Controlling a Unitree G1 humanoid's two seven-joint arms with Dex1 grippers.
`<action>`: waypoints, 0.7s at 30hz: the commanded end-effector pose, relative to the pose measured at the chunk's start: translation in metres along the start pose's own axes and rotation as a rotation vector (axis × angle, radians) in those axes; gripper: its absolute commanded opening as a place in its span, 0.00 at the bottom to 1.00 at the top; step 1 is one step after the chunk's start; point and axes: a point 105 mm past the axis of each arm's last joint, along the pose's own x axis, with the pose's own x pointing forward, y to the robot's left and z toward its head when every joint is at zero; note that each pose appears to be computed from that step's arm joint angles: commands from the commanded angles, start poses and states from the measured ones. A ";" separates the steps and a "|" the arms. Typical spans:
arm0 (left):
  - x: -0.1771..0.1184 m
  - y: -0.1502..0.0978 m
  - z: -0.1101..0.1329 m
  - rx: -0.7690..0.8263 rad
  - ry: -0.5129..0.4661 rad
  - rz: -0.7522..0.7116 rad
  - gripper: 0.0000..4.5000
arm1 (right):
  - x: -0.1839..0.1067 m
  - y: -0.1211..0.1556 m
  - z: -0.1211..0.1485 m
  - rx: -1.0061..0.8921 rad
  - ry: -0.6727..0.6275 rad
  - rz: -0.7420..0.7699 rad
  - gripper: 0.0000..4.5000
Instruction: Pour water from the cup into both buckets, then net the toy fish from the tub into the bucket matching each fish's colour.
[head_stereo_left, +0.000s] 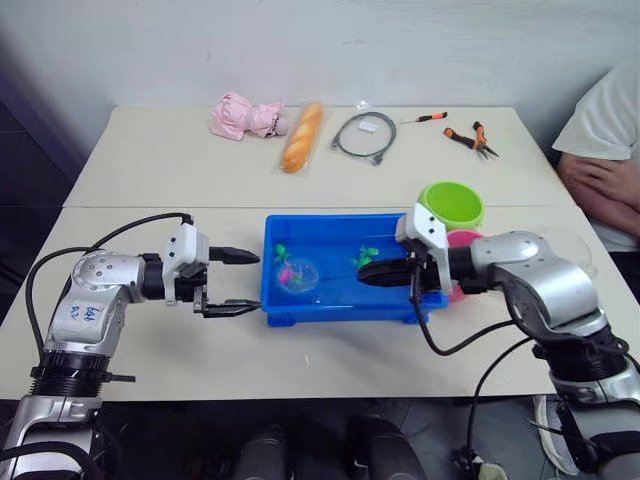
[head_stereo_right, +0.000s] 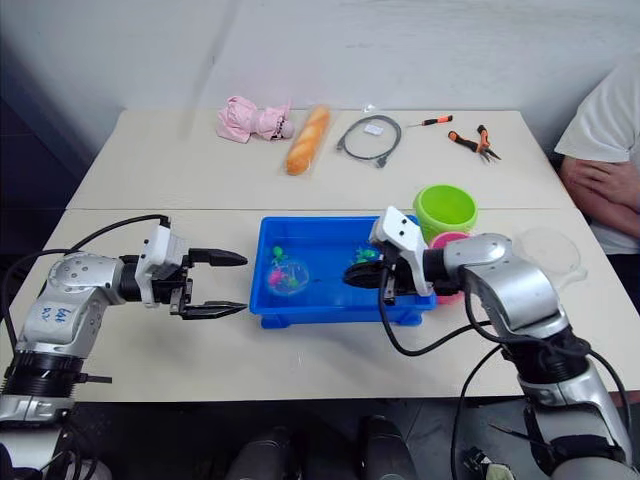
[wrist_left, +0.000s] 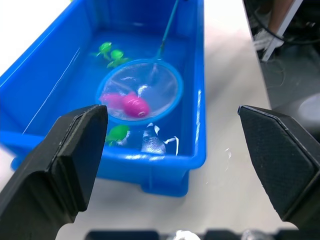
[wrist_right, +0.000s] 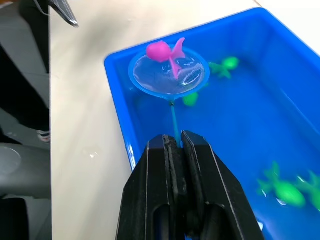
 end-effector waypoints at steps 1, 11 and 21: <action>0.002 0.005 0.029 0.002 -0.129 0.036 0.99 | -0.018 0.003 0.017 -0.051 -0.065 -0.048 0.00; 0.029 0.005 0.055 -0.009 -0.217 -0.020 0.99 | -0.062 0.010 0.001 -0.048 -0.118 -0.307 0.00; 0.060 -0.002 0.061 -0.034 -0.264 -0.167 0.99 | -0.125 0.032 0.006 -0.118 -0.151 -0.582 0.00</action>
